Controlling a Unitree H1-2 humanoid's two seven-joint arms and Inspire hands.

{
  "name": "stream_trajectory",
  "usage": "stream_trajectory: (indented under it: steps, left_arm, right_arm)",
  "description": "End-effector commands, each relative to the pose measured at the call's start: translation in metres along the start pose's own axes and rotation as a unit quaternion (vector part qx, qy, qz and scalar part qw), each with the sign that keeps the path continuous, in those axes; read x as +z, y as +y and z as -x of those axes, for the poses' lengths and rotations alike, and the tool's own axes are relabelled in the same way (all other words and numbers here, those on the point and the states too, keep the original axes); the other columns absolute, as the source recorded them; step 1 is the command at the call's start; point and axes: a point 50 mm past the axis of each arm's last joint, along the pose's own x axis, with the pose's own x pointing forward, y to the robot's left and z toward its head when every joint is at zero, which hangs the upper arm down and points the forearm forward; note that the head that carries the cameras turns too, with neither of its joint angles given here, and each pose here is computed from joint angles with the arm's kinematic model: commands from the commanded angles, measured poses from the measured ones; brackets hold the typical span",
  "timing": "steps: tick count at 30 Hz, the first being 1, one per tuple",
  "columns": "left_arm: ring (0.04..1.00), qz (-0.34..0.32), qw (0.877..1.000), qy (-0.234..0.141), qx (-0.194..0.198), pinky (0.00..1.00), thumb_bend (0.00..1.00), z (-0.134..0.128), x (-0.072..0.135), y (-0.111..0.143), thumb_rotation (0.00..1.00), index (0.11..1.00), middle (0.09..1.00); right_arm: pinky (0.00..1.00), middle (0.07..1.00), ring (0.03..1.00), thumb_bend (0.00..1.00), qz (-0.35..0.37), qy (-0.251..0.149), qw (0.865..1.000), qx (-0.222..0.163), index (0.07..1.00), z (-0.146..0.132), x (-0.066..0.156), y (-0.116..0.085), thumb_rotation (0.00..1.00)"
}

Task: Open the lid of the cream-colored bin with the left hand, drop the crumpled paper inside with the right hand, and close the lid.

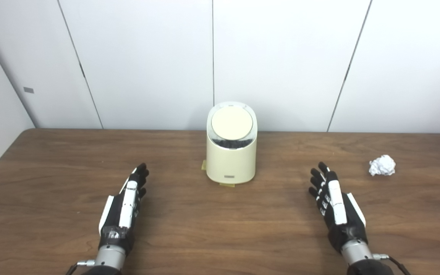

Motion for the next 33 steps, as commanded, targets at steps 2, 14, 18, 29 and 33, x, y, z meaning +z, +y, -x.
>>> stream_trajectory:
  steps: [2, 14, 18, 29, 33]
  left_arm:
    - [0.997, -0.001, 0.999, -0.038, -0.005, 1.0, 0.44, -0.006, 0.017, -0.002, 1.0, 0.971, 0.954]
    - [0.991, 0.001, 0.999, -0.039, -0.006, 1.0, 0.42, -0.006, 0.017, -0.002, 1.0, 0.974, 0.957]
    - [0.989, -0.008, 0.999, -0.038, -0.009, 1.0, 0.45, -0.008, 0.016, -0.001, 0.96, 0.984, 0.96]
    - [0.97, -0.054, 0.997, -0.061, 0.002, 0.99, 0.64, -0.024, 0.041, -0.007, 0.63, 0.982, 0.959]
    - [0.97, -0.033, 0.996, -0.089, 0.001, 0.96, 0.73, -0.045, 0.069, -0.011, 0.53, 0.981, 0.956]
  right_arm:
    - [0.96, 0.969, 0.98, 0.56, 0.0, -0.039, 0.999, 0.011, 1.0, -0.007, 0.019, 0.004, 1.0]
    - [0.97, 0.967, 0.979, 0.57, 0.003, -0.037, 0.999, 0.007, 0.999, -0.007, 0.018, 0.003, 1.0]
    - [0.96, 0.962, 0.973, 0.58, -0.002, -0.036, 0.999, 0.003, 0.993, -0.008, 0.016, 0.004, 1.0]
    - [0.97, 0.976, 0.985, 0.58, -0.005, -0.03, 0.999, 0.007, 1.0, -0.002, 0.009, 0.002, 1.0]
    - [0.97, 0.976, 0.982, 0.56, -0.004, -0.025, 1.0, 0.005, 1.0, 0.001, 0.007, 0.001, 1.0]
